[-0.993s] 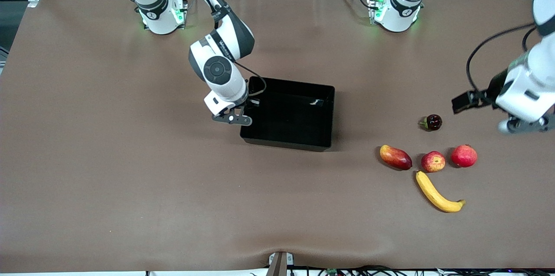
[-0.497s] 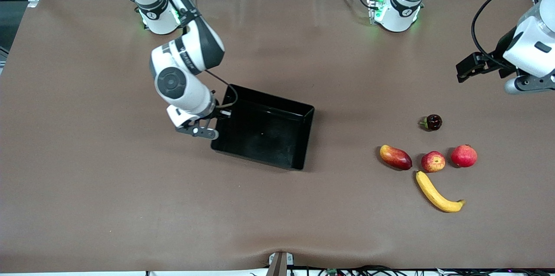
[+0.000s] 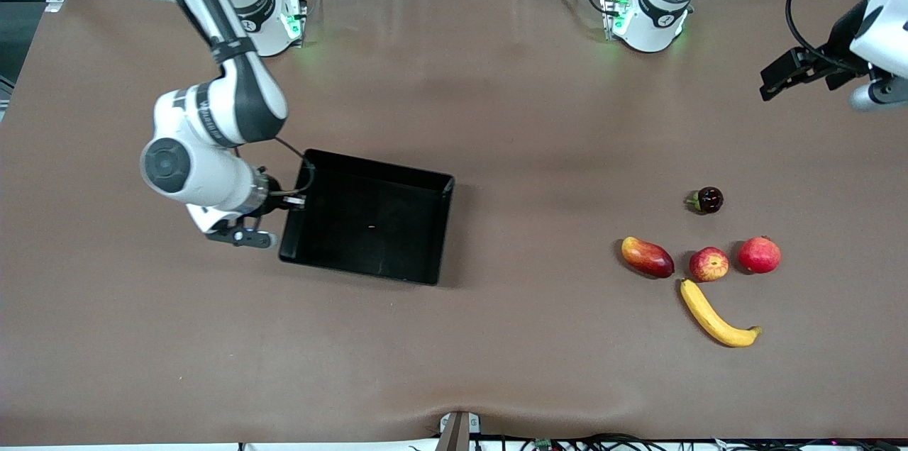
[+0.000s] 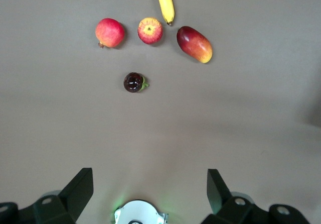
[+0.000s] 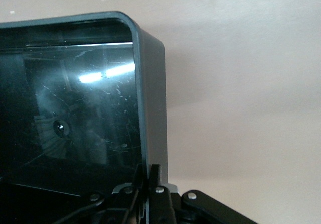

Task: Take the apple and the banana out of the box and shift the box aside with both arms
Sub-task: 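Drag the black box with the right gripper toward the right arm's side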

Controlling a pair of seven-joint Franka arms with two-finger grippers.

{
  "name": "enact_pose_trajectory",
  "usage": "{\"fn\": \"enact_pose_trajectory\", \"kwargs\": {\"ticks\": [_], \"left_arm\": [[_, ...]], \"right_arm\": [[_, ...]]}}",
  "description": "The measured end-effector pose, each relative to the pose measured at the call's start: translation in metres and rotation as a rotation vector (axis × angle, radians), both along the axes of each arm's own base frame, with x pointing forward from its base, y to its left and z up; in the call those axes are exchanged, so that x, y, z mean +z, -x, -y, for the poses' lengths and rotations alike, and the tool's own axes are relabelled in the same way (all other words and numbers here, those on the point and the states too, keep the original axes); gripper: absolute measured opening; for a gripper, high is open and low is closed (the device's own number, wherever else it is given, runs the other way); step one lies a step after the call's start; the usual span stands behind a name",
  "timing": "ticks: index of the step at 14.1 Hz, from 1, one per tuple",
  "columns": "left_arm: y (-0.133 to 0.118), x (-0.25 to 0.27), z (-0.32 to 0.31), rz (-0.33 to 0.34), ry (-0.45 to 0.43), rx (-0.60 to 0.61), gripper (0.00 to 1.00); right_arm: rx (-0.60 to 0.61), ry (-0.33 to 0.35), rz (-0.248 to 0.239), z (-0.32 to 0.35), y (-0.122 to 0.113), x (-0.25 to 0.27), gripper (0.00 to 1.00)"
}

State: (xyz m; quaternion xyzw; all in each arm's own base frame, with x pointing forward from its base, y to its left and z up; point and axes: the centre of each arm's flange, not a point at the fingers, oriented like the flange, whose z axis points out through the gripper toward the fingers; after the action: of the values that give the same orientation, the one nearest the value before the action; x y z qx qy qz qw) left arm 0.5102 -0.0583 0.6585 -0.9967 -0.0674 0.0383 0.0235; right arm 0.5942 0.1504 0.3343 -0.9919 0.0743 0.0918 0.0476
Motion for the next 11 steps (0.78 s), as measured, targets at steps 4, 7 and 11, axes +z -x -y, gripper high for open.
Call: {"fn": "enact_pose_trajectory", "kwargs": {"ticks": [4,7,11], "left_arm": [[0.002,0.001,-0.002,-0.001,0.000,0.004,1.00],[0.002,0.000,-0.006,-0.011,-0.001,0.011,1.00],[0.003,0.000,-0.017,-0.017,-0.018,0.031,1.00]], "right_arm": [[0.029,-0.024,-0.002,0.071,-0.003,-0.005,0.06],[0.032,-0.045,0.003,0.137,0.000,-0.007,0.06],[0.020,-0.076,0.001,0.231,0.015,-0.017,0.06]]}}
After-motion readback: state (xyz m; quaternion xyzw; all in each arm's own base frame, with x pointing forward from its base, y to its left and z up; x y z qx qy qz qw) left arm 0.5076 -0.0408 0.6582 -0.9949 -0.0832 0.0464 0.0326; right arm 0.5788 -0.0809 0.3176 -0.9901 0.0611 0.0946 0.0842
